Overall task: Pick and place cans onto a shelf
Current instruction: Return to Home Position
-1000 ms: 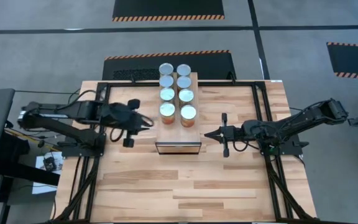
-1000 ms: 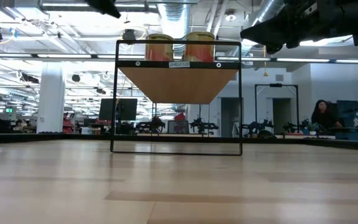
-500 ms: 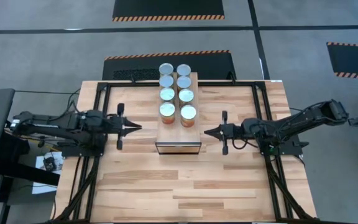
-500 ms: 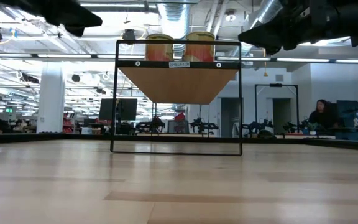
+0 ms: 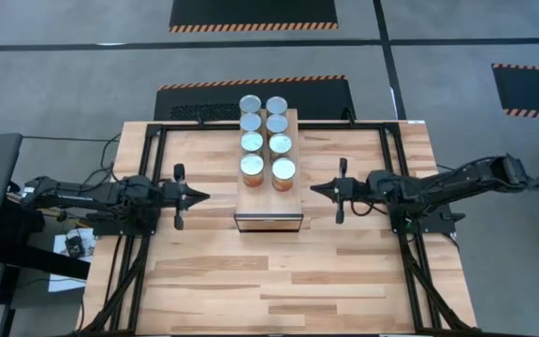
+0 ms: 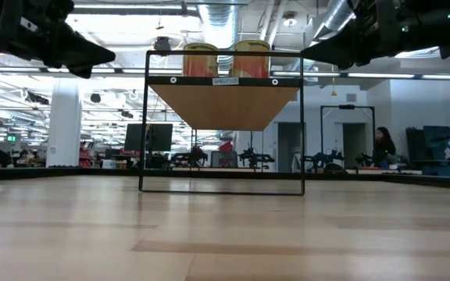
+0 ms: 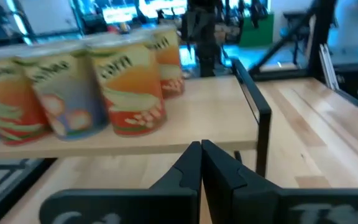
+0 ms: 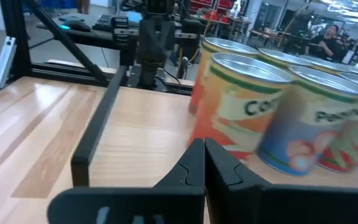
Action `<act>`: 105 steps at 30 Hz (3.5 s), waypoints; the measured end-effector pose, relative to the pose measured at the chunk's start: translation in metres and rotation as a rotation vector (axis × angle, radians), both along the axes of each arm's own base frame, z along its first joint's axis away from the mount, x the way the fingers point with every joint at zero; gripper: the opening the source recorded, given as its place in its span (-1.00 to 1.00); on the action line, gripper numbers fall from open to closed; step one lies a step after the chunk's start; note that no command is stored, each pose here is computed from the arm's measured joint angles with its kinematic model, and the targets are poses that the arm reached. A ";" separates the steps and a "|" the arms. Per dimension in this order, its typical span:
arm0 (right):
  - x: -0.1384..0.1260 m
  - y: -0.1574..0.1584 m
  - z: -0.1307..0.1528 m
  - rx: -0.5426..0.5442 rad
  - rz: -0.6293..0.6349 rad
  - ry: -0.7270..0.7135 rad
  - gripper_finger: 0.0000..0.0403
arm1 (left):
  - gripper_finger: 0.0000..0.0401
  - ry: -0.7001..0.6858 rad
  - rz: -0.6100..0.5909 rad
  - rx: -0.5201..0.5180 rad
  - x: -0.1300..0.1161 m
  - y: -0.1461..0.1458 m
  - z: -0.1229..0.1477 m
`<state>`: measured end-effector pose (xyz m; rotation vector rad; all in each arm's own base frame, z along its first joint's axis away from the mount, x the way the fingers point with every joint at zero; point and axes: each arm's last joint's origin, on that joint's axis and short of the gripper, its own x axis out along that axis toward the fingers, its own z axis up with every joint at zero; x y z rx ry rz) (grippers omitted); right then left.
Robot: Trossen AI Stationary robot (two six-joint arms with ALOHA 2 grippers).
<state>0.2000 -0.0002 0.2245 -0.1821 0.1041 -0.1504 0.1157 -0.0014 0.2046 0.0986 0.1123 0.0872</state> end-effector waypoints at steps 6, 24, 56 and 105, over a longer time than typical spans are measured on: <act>-0.022 -0.011 0.011 0.016 -0.059 0.005 -0.95 | -1.00 -0.127 0.055 -0.001 -0.017 0.006 -0.004; -0.084 -0.018 -0.045 0.011 -0.232 -0.073 -0.96 | -1.00 -0.163 0.120 0.006 -0.019 0.010 -0.033; -0.107 -0.038 -0.060 0.052 -0.315 -0.092 -0.88 | -1.00 -0.153 0.149 0.037 -0.020 0.014 -0.033; -0.107 -0.038 -0.060 0.049 -0.316 -0.094 -0.86 | -1.00 -0.165 0.226 0.025 -0.020 0.016 -0.033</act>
